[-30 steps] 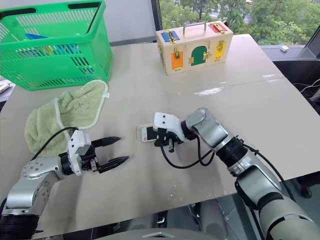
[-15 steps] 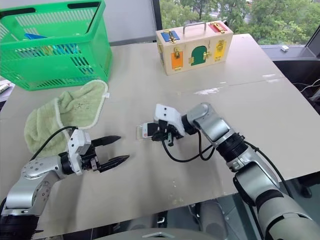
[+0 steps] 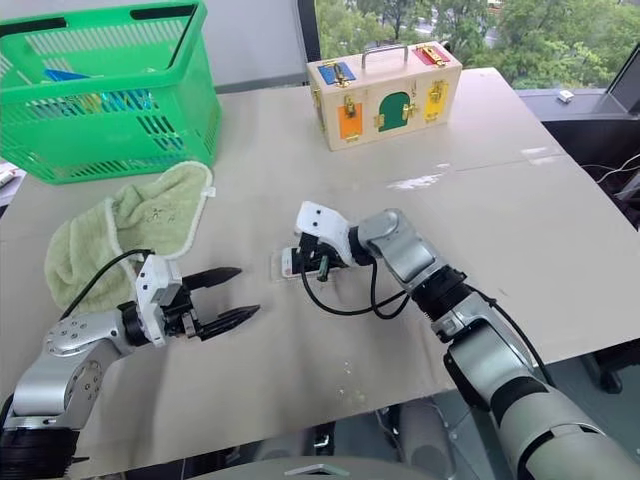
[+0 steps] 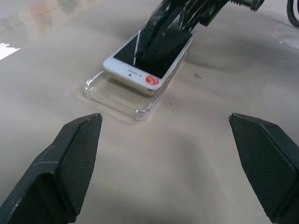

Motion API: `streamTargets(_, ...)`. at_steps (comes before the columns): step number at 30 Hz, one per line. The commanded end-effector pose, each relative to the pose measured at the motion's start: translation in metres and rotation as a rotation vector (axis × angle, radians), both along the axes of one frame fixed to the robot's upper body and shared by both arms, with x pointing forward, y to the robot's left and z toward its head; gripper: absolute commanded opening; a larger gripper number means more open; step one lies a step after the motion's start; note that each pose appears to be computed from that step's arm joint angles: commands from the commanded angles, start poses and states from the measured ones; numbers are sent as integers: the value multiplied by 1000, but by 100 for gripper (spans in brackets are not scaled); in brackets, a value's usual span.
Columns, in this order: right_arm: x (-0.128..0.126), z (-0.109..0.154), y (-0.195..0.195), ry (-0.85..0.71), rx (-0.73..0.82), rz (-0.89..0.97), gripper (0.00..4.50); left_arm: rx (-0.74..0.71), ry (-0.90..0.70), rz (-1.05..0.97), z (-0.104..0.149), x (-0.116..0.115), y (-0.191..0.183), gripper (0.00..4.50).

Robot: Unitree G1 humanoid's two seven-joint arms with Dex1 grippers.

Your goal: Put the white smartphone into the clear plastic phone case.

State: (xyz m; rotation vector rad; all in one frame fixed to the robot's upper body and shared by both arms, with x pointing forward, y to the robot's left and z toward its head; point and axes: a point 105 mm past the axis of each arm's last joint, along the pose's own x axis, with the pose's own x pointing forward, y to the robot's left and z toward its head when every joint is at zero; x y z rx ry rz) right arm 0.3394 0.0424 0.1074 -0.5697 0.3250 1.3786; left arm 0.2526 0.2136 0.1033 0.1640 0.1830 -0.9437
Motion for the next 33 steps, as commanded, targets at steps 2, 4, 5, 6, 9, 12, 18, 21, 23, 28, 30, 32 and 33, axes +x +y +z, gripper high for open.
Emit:
streamTargets(2,-3,-45,-12,60,-177,-26,4,5,-59,-4,18,0,-3,450)
streamTargets(4,-4,-54,-16,68,-219,-25,4,7,-62,-3,20,0,-4,450)
streamTargets(5,-4,-57,-18,72,-235,-23,4,8,-63,-2,22,1,-4,450)
streamTargets(6,-5,-60,-19,76,-244,-26,4,9,-64,-1,23,2,-5,450)
streamTargets(9,-4,-61,-18,97,-226,-45,4,11,-64,2,25,3,-7,450)
streamTargets(12,-5,-43,-8,132,-88,-58,1,7,-61,11,27,5,-8,425)
streamTargets(18,-9,43,-6,99,276,-63,0,24,-21,27,26,14,-9,210)
streamTargets(21,-14,58,-18,66,299,-88,0,34,-9,29,24,17,-10,74)
streamTargets(23,-18,63,-31,22,284,-114,0,48,1,30,20,20,-11,4)
streamTargets(28,-19,57,-63,-80,168,-213,0,101,24,64,7,29,-5,4)
streamTargets(30,-14,45,-82,-136,75,-276,0,127,36,83,0,33,-2,4)
streamTargets(32,-11,38,-94,-159,27,-328,0,146,50,79,-4,35,-2,4)
streamTargets(33,-10,36,-98,-161,15,-345,0,153,56,78,-6,36,-3,4)
